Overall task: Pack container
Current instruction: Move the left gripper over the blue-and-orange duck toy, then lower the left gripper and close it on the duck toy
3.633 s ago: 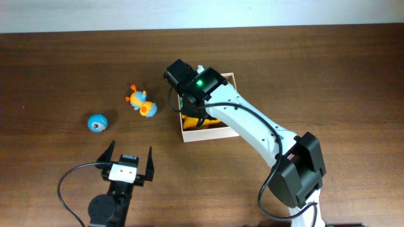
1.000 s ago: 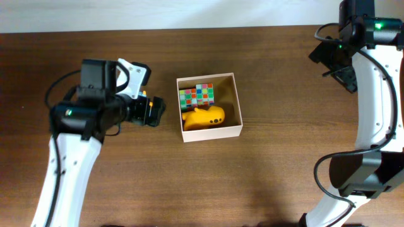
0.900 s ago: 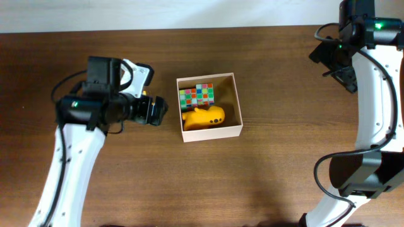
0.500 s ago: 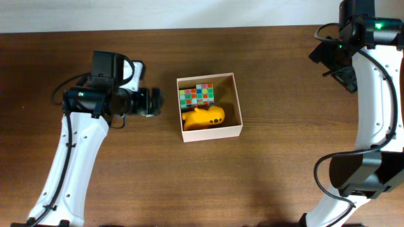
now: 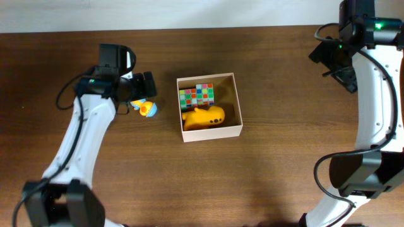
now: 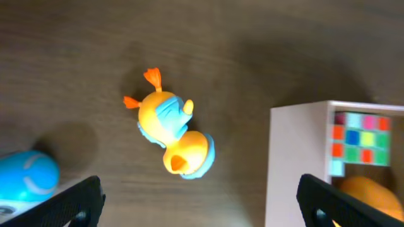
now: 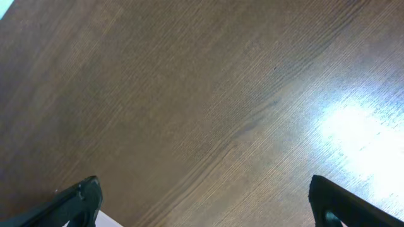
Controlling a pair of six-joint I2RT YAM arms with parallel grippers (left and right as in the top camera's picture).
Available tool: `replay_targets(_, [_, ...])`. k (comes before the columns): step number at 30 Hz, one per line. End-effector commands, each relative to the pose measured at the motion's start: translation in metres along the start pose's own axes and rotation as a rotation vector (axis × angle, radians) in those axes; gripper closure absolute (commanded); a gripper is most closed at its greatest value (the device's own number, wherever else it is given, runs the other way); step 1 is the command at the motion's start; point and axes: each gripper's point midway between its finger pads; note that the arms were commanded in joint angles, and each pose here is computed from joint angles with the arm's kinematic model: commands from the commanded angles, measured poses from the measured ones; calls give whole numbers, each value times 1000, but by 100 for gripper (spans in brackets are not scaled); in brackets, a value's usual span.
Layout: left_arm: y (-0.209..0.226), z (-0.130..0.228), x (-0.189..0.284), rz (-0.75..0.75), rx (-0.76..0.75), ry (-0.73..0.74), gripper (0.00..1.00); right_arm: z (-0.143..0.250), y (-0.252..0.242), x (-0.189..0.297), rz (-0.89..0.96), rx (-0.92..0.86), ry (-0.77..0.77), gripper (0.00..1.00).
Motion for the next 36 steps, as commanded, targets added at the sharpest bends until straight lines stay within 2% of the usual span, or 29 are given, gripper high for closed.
replay_targets(1, [4,1,-25,-21,19,37,1,-4,-1,6,-12,-12,-12,1])
replay_targets(11, [6,30,-78,-28,19,171,1,-4,0,6,-13,-12,-12,1])
replay_targets(15, [7,36,-87,-29,19,193,7,-4,0,6,-13,-12,-12,1])
replay_targets(32, [8,71,-123,-36,19,321,6,-4,-1,6,-12,-12,-13,1])
replay_targets(33, [8,71,-124,-36,19,323,7,-4,-1,6,-12,-12,-13,1])
replay_targets(34, [8,71,-124,-36,19,323,15,-4,-1,6,-12,-12,-12,1])
replay_targets(36, [8,71,-124,-36,19,321,38,-4,-1,6,-12,-12,-13,1])
Point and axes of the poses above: each gripper's point midway between its finger pads, its own x axis back along the fingers, its own y axis along the line the jaws close on, z = x × y, and after that the axes turned 14 degrees about -x, right-handed
